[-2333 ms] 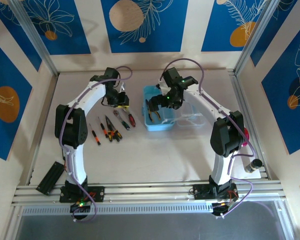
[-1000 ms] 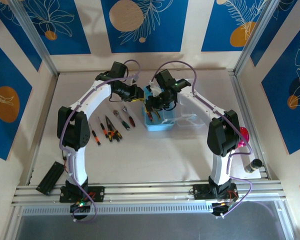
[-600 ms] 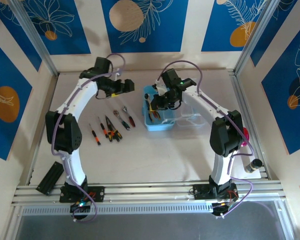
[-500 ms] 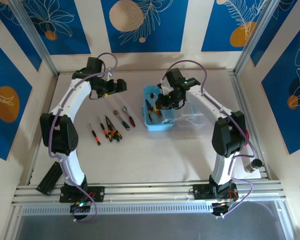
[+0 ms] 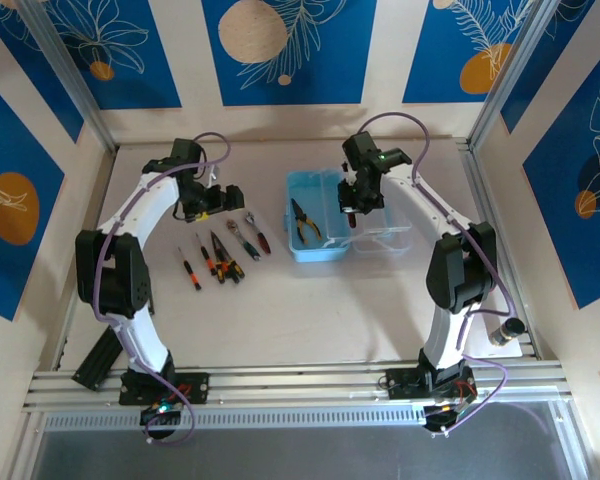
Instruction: Pack the tool kit
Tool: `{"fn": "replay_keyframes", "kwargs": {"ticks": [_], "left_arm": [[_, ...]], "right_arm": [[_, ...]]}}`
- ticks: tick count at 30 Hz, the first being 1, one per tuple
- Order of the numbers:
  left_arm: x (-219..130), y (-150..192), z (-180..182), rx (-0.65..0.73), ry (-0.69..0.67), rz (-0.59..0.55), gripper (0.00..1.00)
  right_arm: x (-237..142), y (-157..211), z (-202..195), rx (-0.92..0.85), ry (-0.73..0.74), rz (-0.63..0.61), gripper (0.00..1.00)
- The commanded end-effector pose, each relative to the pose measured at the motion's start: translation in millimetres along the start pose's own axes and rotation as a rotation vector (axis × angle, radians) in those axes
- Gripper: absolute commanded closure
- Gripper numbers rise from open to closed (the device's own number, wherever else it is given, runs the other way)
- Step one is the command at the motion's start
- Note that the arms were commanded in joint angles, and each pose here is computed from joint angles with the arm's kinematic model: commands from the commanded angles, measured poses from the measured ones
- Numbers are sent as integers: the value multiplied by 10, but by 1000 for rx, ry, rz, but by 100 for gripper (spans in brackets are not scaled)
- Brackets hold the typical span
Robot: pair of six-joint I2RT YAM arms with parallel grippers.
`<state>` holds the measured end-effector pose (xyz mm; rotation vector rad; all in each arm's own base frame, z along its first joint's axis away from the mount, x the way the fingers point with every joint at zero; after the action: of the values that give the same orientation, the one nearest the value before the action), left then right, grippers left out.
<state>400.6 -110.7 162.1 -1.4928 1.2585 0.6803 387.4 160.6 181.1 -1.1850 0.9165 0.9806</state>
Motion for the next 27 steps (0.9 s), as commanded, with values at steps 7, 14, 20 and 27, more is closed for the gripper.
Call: {"fn": "replay_keyframes", "kwargs": {"ticks": [7, 14, 20, 27], "left_arm": [[-130, 9, -42, 24, 0, -36, 0], [-131, 2, -52, 24, 4, -36, 0], [-117, 11, -48, 24, 4, -29, 0], [-114, 28, -33, 23, -3, -23, 0]], "right_arm": [[62, -133, 3, -5, 98, -54, 100], [163, -169, 21, -14, 138, -63, 98], [237, -194, -23, -24, 220, -72, 94], [322, -195, -1, -45, 256, -62, 78]]}}
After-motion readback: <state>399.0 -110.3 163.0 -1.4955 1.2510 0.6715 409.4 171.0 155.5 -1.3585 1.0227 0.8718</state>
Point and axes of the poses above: each hand's point on the last joint's axis, 136 mm out from that joint toward the fingers, its own x axis out along the fingers, its own z axis along the line the jaws close on, y = z × x, the point moved 3 cm from there along -x, back along the fingers, and after that the axes turned 11 degrees about x, right-handed, at the moved point
